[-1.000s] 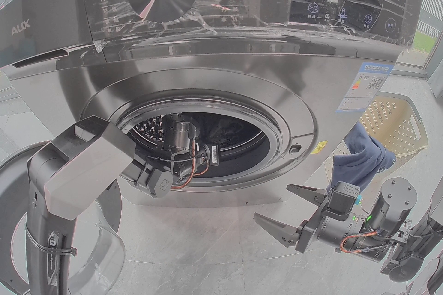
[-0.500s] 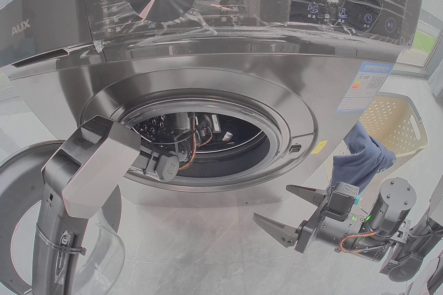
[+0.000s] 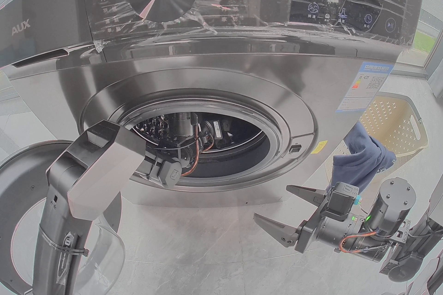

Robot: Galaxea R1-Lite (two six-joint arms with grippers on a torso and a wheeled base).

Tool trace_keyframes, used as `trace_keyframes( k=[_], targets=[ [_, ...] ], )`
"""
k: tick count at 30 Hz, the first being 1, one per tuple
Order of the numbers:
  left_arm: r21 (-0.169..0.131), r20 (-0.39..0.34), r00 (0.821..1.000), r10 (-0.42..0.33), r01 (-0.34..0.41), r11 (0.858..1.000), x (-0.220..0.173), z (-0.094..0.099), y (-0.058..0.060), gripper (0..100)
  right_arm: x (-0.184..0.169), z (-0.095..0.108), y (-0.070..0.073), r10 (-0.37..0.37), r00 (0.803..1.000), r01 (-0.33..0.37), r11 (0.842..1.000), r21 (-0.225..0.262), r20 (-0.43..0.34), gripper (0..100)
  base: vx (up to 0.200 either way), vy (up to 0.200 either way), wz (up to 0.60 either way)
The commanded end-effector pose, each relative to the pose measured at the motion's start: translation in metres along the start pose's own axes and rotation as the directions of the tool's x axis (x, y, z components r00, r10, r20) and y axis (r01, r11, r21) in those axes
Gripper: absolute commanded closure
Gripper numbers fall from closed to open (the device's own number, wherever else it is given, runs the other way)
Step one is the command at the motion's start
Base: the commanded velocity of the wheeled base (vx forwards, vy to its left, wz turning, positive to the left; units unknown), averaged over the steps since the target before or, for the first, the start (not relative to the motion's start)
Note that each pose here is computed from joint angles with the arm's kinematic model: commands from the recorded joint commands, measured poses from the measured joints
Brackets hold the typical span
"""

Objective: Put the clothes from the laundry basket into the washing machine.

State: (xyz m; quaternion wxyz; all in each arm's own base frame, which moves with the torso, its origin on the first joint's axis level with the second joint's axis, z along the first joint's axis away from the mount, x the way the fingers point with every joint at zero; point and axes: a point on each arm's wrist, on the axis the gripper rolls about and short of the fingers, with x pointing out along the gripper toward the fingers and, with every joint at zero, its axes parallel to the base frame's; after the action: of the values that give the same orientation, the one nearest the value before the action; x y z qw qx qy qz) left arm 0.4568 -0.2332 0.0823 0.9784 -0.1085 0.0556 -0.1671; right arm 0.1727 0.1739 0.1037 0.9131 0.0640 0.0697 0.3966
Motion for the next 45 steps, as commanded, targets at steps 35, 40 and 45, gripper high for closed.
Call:
trace_keyframes(
  k=[35, 40, 45],
  targets=[
    [0.041, -0.190, 0.914, -0.359, 0.373, 0.927, -0.337, 0.011, -0.018, 0, -0.026, 0.004, 0.004, -0.080, 0.997, 0.080, 0.997, 0.002, 0.020, 0, 0.000, 0.000, 0.00],
    [0.055, -0.054, 0.950, -0.307, 0.310, 0.949, -0.362, 0.032, -0.009, 0, -0.045, 0.023, 0.003, -0.127, 0.985, 0.124, 0.992, 0.032, 0.119, 0, 0.000, 0.000, 0.00],
    [0.057, -0.022, 0.969, -0.244, 0.245, 0.968, -0.375, 0.033, 0.004, 0, -0.056, 0.023, -0.014, -0.216, 0.970, 0.212, 0.976, 0.042, 0.112, 0, 0.000, 0.000, 0.00]
  ],
)
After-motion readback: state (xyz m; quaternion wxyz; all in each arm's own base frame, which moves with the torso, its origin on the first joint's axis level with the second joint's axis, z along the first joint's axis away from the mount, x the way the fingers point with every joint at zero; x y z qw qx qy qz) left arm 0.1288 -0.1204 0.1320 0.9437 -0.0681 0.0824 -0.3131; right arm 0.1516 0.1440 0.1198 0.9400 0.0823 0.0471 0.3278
